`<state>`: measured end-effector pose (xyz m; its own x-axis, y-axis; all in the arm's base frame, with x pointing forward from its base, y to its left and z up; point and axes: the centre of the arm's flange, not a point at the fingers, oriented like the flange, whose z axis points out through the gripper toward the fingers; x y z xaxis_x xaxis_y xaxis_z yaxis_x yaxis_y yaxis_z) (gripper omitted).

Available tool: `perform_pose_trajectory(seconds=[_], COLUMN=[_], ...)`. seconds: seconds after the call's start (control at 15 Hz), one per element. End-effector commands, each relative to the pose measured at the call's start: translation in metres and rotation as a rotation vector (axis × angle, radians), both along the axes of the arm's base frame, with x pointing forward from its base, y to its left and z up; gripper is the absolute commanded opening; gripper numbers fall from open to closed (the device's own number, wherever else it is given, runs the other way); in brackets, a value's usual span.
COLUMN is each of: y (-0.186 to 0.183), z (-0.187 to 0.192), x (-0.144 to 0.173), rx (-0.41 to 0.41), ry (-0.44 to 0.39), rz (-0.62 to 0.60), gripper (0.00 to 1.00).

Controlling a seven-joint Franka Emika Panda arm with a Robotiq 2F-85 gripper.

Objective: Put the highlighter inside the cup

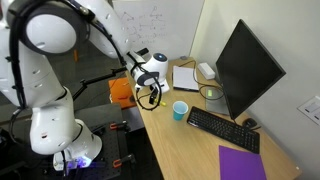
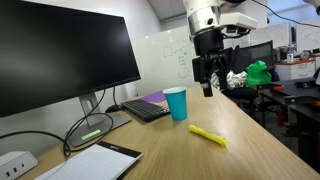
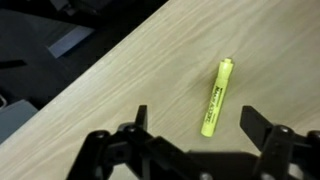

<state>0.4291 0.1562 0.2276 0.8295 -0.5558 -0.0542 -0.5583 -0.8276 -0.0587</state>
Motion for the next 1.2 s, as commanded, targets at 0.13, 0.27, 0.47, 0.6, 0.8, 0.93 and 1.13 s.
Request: perform_pose_trajectory(seconds=[0.13,0.27,0.47,0.6,0.8,0.93,1.13], y=[0.027,0.034,0.041,0.044,0.047,0.047,0.046], z=[-0.042,-0.054,-0.07,-0.078,-0.088,-0.091,-0.089], x=[0.034,0.045,0.058,0.064,0.072,0.076,0.078], rx=[-0.004,-0.014,-0.032,-0.043,-0.049,-0.053,-0.06], ry=[0.0,0.005,0.013,0.01,0.017,0.014,0.006], rz=[-0.109,-0.131,-0.144,-0.137,-0.133,-0.131,-0.134], gripper=[1.0,1.0,0.96,0.71,0.54,0.38,0.16])
